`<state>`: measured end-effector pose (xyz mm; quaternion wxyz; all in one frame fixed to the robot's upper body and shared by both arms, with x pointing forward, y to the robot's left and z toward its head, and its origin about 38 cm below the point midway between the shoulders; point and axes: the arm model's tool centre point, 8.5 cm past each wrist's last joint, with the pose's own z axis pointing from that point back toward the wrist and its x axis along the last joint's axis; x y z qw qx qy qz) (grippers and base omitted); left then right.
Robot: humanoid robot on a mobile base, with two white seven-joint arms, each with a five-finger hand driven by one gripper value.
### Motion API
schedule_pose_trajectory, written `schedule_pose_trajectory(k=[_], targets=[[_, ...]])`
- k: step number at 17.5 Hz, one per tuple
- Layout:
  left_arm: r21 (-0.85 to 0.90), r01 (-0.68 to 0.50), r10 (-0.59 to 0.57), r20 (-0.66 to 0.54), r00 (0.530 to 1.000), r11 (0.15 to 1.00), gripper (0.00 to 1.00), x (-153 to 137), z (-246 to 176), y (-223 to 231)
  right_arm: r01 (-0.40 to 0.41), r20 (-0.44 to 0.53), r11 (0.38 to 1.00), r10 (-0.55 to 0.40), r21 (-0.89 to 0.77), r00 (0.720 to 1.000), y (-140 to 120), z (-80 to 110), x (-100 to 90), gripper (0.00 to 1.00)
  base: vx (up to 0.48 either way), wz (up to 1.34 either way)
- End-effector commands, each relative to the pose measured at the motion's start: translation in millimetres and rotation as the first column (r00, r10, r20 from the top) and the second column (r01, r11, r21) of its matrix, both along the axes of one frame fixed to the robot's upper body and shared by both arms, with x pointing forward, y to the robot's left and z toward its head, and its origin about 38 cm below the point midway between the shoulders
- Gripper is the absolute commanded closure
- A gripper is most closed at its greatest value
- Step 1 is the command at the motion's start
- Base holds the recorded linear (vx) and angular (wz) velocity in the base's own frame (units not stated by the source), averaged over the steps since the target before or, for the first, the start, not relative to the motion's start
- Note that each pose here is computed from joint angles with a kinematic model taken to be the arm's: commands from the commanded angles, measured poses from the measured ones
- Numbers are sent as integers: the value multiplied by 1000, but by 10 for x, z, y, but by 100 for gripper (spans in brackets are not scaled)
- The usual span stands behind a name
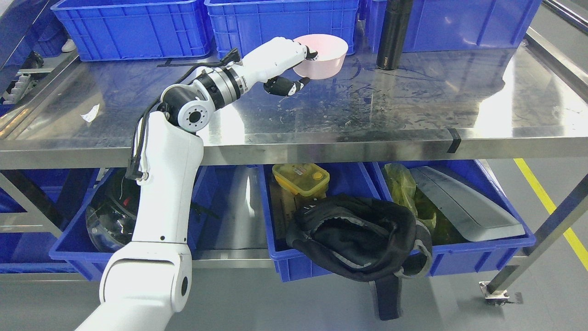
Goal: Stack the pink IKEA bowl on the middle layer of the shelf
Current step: 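Lift the pink bowl up off the shelf with the left hand, then hold the pink bowl raised in the left hand while driving to the other shelf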
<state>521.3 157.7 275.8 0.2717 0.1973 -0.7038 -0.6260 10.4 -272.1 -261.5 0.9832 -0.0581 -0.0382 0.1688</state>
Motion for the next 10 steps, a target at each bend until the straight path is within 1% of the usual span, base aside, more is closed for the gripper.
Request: schedule_pose_trajectory(k=[1, 4, 7, 10], targets=[[-166, -12, 39, 157, 987, 986, 96, -488, 172, 501, 0, 2, 1000, 0, -15, 1000, -101, 7, -40, 0, 0, 0], [-177, -18, 38, 106, 994, 984, 97, -564, -70, 529, 0, 2, 1000, 0, -15, 1000, -101, 7, -40, 0, 0, 0], [-205, -5, 29, 111, 993, 979, 96, -596, -57, 538, 0, 2, 1000, 0, -15, 1000, -101, 7, -40, 0, 0, 5], [-205, -10, 29, 89, 996, 979, 96, -627, -165, 543, 0, 2, 1000, 0, -15, 1000, -101, 7, -40, 0, -2, 66]])
